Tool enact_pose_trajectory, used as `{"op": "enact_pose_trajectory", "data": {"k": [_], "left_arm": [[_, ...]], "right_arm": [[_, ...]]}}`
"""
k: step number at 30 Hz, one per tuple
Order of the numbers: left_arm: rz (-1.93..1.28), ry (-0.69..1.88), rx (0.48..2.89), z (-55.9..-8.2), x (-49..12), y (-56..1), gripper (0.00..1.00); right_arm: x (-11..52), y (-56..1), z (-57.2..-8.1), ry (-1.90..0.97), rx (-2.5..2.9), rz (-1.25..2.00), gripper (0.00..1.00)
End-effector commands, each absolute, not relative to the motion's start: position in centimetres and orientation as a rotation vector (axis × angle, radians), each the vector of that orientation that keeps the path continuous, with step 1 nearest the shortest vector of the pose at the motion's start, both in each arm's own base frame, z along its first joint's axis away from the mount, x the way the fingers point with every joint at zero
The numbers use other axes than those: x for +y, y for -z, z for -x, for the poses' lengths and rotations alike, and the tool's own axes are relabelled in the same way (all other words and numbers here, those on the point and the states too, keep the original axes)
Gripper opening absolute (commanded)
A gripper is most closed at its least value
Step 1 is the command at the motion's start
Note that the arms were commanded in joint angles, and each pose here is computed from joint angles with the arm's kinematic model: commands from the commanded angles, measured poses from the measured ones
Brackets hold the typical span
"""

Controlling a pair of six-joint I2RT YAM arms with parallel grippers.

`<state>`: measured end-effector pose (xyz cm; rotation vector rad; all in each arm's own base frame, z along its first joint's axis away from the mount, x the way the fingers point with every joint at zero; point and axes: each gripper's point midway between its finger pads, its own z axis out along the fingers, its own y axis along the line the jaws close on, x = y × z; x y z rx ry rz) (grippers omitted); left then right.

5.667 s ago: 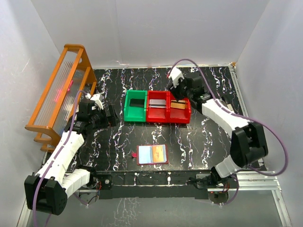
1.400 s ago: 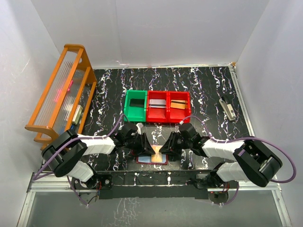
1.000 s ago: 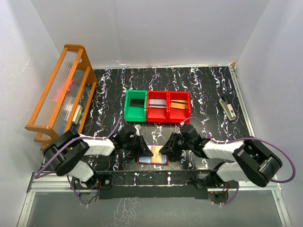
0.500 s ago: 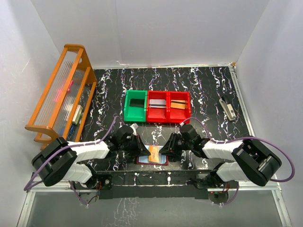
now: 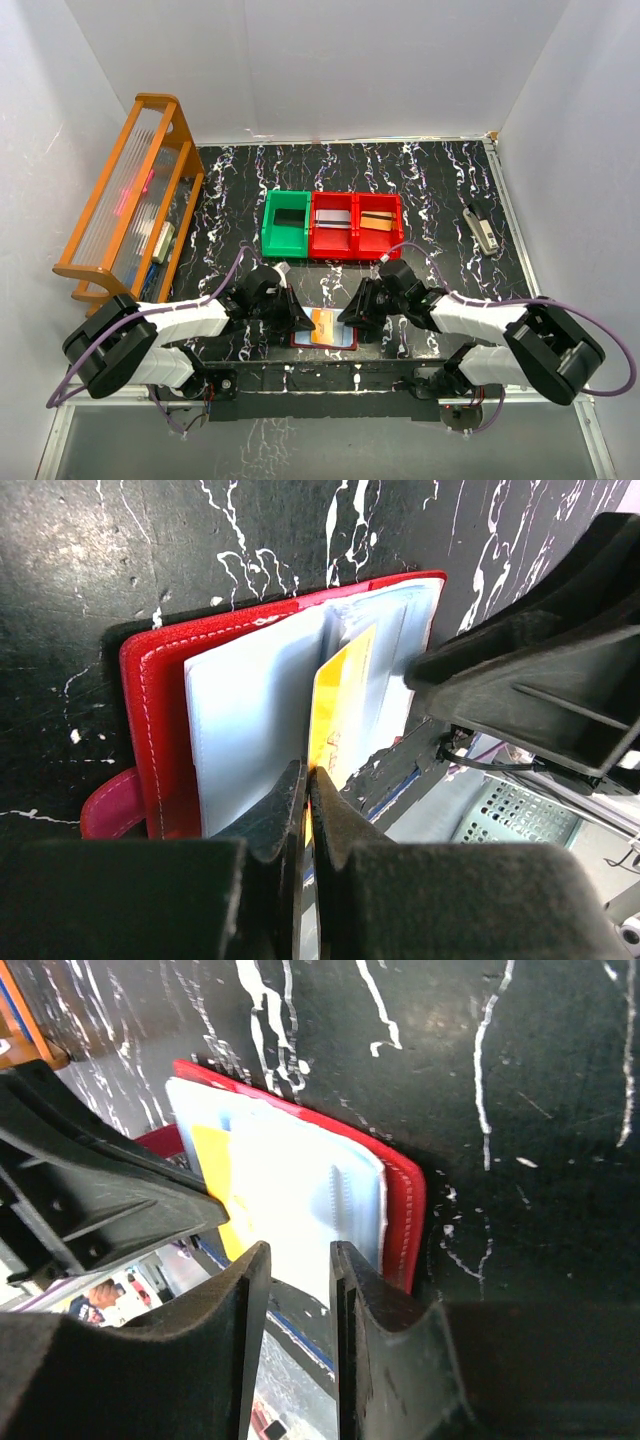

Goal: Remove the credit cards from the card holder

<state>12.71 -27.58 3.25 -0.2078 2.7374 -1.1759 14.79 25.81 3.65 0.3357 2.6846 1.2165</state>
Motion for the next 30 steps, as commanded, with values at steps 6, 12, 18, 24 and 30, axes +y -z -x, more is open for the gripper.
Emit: {"op": "enact_pose_trajectory", "data": {"k": [6,12,18,24,30], "left_arm": [[0.186,1.157,2.730,-12.8,-27.4,-3.6,0.00],[0.171,1.168,2.729,-13.0,-27.8,-3.8,0.00],[0.157,1.196,2.730,-13.1,-28.4,-4.0,0.00],[0.138,1.236,2.733,-13.0,-29.0,-4.2,0.08],[0.140,1.341,2.705,-13.1,-30.1,-5.0,0.16]], "right_arm": [[27.9,-9.9,-17.2,-1.312,2.526,-0.190,0.32],[29.0,-7.9,-15.4,-1.398,2.602,-0.126,0.32],[27.2,-2.7,-14.5,-1.152,2.771,-0.239,0.30],[26.2,-0.7,-12.9,-1.185,2.791,-0.356,0.30],[25.9,-0.3,-12.8,-1.161,2.802,-0.361,0.30]]}}
